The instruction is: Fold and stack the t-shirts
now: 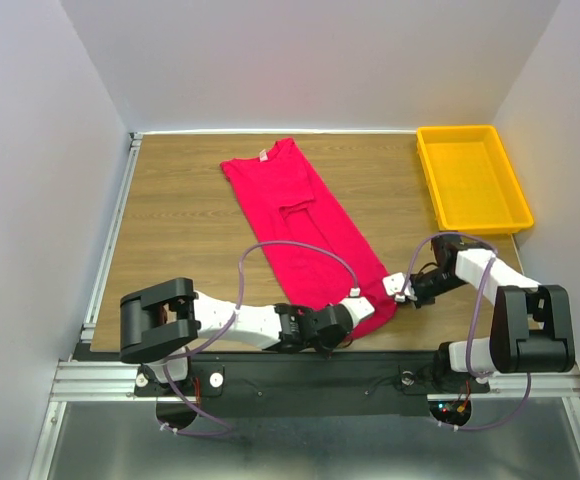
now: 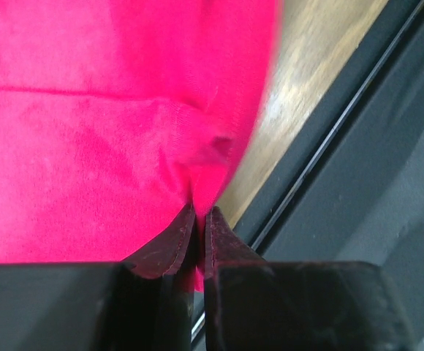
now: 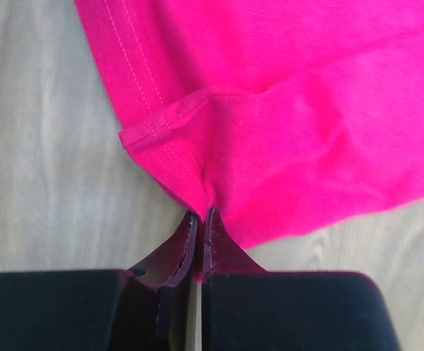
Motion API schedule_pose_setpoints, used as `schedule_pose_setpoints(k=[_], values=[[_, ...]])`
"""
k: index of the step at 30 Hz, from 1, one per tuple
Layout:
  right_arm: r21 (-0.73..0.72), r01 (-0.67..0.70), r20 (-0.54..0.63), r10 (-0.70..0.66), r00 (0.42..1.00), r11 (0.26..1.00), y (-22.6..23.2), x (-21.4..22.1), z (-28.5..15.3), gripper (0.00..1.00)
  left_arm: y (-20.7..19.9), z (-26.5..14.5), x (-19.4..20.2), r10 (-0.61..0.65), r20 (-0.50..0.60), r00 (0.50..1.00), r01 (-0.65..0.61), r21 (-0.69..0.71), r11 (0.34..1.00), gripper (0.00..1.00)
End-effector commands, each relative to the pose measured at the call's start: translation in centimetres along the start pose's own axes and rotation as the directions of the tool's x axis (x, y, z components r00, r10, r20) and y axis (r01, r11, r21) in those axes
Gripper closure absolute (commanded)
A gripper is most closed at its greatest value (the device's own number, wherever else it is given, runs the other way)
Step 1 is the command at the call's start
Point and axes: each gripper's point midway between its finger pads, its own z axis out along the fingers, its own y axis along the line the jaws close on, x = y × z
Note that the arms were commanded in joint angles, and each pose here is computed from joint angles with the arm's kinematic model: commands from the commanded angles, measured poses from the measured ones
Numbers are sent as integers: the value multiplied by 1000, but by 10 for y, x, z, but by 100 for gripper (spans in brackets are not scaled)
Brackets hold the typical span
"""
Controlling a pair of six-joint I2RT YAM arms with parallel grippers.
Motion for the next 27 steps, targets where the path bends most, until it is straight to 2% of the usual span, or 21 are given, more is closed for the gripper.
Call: schedule_pose_setpoints(k=[1, 7, 14, 27], values=[[53, -6, 1, 6, 1000, 999, -27, -8, -14, 99, -1, -16, -10, -30, 40, 999, 27, 54, 998, 100], [55, -23, 99, 18, 995, 998, -37, -35, -24, 99, 0, -28, -27, -47, 95, 994, 36, 110, 993, 100], [30, -28, 162, 22, 987, 999, -42, -56, -37, 99, 3, -43, -49, -49, 157, 986, 23, 165, 986, 100], [73, -53, 238, 34, 971, 996, -86, -86, -54, 99, 60, -71, -85, -50, 249, 967, 20, 122, 992, 100]])
